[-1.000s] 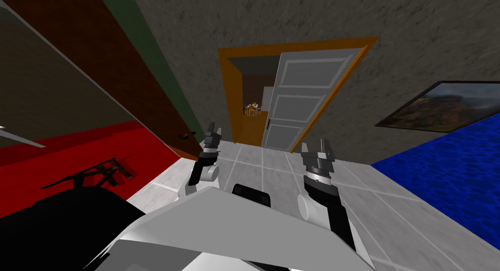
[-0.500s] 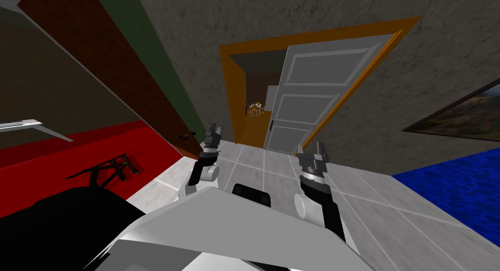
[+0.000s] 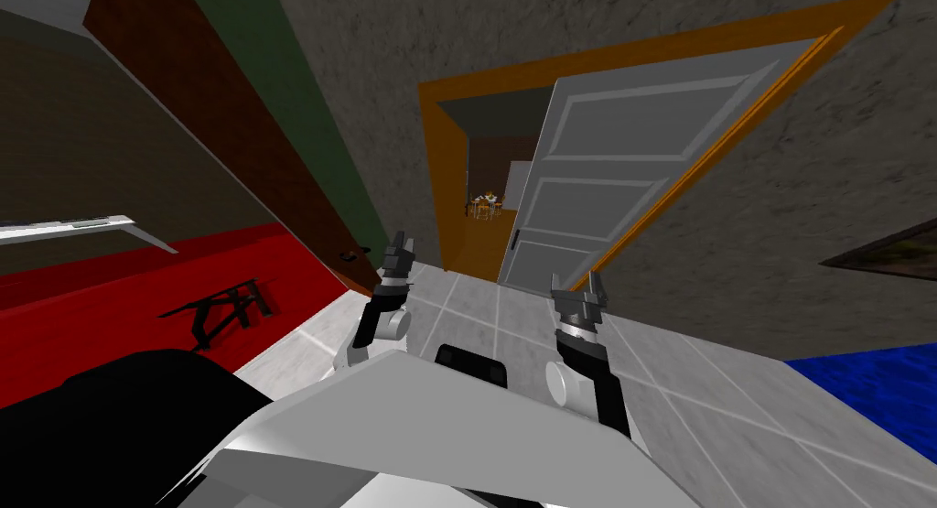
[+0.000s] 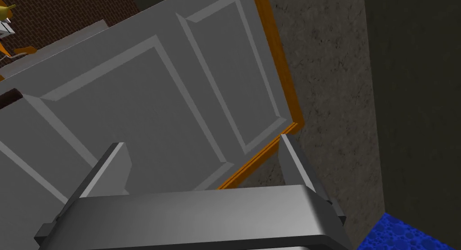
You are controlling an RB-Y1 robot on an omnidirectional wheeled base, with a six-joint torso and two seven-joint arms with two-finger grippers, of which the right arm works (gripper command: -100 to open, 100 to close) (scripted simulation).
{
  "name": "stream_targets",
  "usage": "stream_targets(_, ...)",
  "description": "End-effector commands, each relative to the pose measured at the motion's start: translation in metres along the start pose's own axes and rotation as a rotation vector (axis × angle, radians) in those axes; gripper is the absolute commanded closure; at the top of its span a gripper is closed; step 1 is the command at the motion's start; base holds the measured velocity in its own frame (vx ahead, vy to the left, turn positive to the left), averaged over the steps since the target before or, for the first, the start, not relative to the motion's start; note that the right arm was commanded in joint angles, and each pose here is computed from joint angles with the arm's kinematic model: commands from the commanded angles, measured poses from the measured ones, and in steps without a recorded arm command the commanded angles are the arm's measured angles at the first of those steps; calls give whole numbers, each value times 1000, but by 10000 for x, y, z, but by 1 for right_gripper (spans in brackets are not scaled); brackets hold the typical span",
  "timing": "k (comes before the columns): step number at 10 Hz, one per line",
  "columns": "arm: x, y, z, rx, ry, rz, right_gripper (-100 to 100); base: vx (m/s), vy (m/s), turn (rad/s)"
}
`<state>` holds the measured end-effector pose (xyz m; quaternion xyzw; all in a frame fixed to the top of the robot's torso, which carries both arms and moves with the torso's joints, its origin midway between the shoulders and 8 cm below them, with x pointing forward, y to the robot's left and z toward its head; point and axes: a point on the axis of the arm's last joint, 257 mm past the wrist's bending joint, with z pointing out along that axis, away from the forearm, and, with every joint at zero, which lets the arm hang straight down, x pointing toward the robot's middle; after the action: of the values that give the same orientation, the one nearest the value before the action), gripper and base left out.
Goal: Push the door open
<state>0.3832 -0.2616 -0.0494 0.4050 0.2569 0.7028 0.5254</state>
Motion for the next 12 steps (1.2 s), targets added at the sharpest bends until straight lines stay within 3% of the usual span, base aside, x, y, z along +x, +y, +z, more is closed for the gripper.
stream_targets(1,-41,-72,-25,3,-9,41,-100,97,-45,92)
stream_targets(5,-187,-317,-121,15,-52,182,-100,127,-42,143)
stream_targets(12,-402,-623,-274,22,-124,350,-100,97,-42,114)
